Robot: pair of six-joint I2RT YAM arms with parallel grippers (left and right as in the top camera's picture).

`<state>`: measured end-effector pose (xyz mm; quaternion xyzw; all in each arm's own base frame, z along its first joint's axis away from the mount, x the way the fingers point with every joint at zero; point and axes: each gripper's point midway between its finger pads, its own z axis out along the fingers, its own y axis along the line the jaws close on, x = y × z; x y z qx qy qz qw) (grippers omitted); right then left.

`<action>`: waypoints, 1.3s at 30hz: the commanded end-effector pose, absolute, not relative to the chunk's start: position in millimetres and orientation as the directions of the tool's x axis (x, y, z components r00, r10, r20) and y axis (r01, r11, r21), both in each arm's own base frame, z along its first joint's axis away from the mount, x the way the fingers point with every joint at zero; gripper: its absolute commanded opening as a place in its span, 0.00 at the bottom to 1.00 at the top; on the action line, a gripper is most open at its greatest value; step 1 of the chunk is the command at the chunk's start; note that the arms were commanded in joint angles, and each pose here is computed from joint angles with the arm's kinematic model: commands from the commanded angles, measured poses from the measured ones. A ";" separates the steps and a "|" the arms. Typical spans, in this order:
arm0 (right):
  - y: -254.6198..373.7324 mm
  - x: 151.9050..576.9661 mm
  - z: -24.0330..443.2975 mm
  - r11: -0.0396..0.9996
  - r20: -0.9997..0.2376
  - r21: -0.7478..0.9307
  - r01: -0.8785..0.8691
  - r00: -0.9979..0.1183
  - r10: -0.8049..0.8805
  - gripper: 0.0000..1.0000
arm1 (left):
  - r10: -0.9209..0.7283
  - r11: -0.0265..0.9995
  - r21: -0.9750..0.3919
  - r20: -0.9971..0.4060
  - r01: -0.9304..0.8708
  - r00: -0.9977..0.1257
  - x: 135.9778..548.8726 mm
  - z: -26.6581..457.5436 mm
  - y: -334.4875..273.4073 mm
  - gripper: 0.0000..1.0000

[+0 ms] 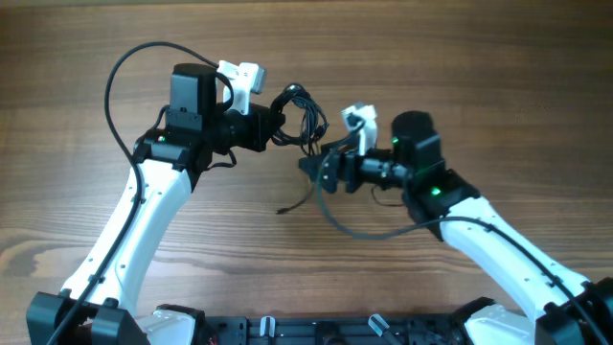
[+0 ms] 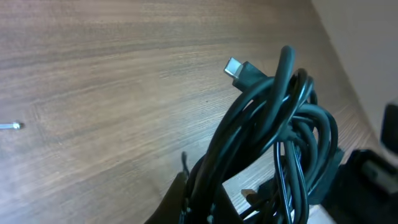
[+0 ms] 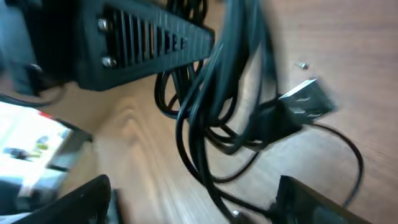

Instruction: Untangle cables

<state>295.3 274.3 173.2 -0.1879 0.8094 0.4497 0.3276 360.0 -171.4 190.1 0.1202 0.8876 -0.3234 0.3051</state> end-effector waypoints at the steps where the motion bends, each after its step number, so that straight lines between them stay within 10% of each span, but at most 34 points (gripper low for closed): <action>1: 259.5 333.4 173.9 0.774 -0.860 0.293 -0.561 -0.508 -0.043 0.85 | -0.047 0.759 -0.552 -0.576 0.346 -0.816 361.5 191.6 -171.8 0.04; 3: 267.5 328.9 171.2 0.780 -0.874 0.235 -0.580 -0.477 -0.091 0.78 | -0.056 0.749 -0.569 -0.567 0.341 -0.822 360.3 192.8 -173.8 0.04; 7: 282.8 316.2 164.4 0.732 -0.814 0.383 -0.563 -0.580 -0.020 0.04 | -0.085 0.750 -0.584 -0.549 0.309 -0.831 361.4 192.7 -172.8 0.04; 14: 314.2 261.1 215.3 0.343 -0.651 0.718 -0.605 -0.759 0.025 0.04 | -0.128 0.883 -0.429 -0.613 0.193 -0.779 385.4 182.3 -138.0 0.04; 19: 288.9 297.0 253.0 0.264 -0.542 0.834 -0.484 -0.807 0.233 0.04 | -0.115 0.879 -0.429 -0.614 0.208 -0.781 383.2 182.5 -144.4 0.04; 39: 257.2 373.5 187.0 0.482 -0.450 0.856 -0.186 -0.726 0.519 0.05 | 0.258 0.607 -0.400 -0.718 0.687 -0.646 326.1 198.8 -236.6 0.04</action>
